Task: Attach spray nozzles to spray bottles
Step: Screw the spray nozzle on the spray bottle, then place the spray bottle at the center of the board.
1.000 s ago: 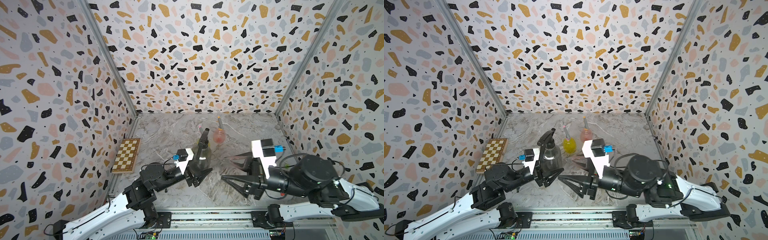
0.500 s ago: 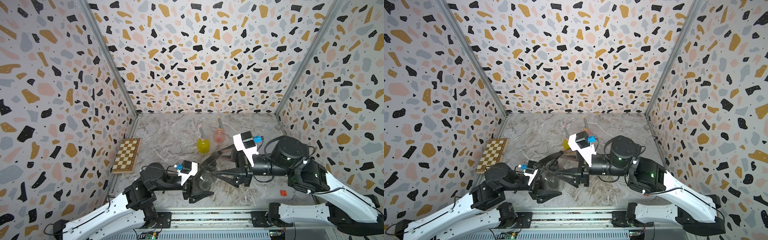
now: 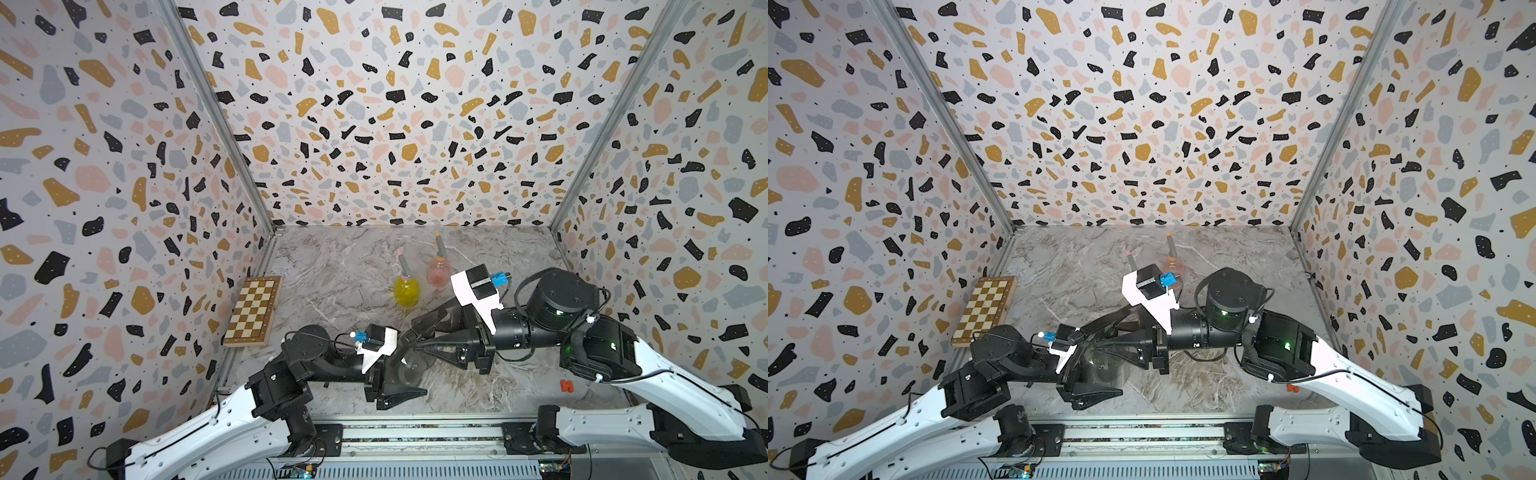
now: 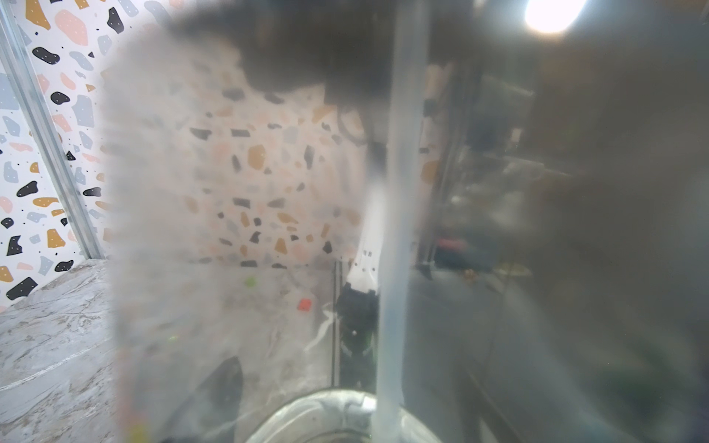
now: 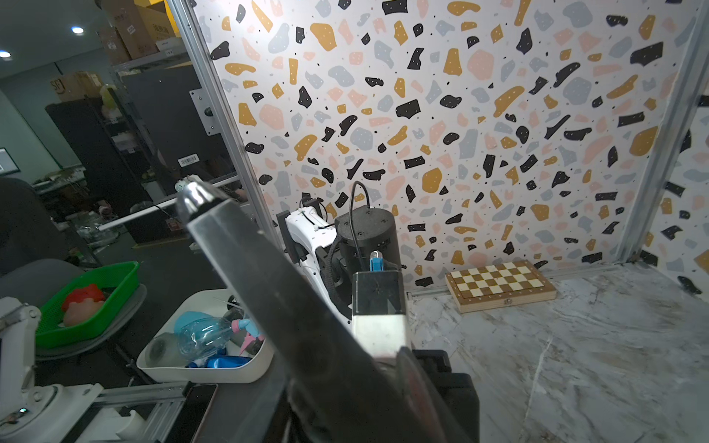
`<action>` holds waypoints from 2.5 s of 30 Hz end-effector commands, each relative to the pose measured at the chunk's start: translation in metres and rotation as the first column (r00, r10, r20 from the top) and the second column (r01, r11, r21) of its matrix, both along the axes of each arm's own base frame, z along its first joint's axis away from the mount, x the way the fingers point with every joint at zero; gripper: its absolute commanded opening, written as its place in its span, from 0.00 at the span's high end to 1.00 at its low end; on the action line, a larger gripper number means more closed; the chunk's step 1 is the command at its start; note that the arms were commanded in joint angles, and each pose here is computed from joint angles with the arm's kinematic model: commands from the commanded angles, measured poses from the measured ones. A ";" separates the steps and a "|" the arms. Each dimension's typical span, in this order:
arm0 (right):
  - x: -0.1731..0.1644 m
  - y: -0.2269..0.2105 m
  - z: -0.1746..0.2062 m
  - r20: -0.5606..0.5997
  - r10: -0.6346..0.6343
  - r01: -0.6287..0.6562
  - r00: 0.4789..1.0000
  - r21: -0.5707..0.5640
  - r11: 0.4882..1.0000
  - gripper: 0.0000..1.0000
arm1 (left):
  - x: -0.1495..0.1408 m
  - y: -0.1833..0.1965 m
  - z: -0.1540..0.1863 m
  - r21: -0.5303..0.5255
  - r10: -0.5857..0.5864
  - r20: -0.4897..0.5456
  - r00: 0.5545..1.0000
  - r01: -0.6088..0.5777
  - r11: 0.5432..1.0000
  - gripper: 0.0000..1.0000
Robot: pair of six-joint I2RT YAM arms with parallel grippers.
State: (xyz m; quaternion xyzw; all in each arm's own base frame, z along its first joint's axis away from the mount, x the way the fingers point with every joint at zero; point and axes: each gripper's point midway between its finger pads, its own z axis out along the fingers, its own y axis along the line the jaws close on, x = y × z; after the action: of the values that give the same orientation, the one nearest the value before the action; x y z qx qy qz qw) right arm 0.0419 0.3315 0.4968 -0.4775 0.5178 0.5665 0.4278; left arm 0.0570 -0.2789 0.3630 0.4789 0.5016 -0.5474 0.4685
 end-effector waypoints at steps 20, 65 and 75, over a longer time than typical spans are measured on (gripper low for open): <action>0.028 0.033 -0.042 -0.200 -0.195 0.172 0.960 -0.127 0.977 1.00 | 0.066 0.017 0.031 -0.098 0.405 0.026 0.914 -0.401 0.911 1.00; 0.136 -0.035 -0.020 -0.254 -0.651 0.582 0.716 -0.298 0.757 0.44 | 0.164 0.031 -0.047 -0.026 0.900 0.314 0.302 -0.945 0.326 1.00; 0.141 -0.032 -0.042 -0.264 -0.676 0.586 0.688 -0.348 0.732 0.60 | 0.165 0.039 -0.050 -0.026 0.919 0.286 0.271 -0.957 0.290 1.00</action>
State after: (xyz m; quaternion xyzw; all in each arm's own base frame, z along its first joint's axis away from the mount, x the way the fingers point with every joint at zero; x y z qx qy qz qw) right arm 0.1885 0.3060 0.4519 -0.2041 0.7874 0.3891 0.4324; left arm 0.2220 -0.2497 0.2955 0.2286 0.6734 -0.0490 0.7013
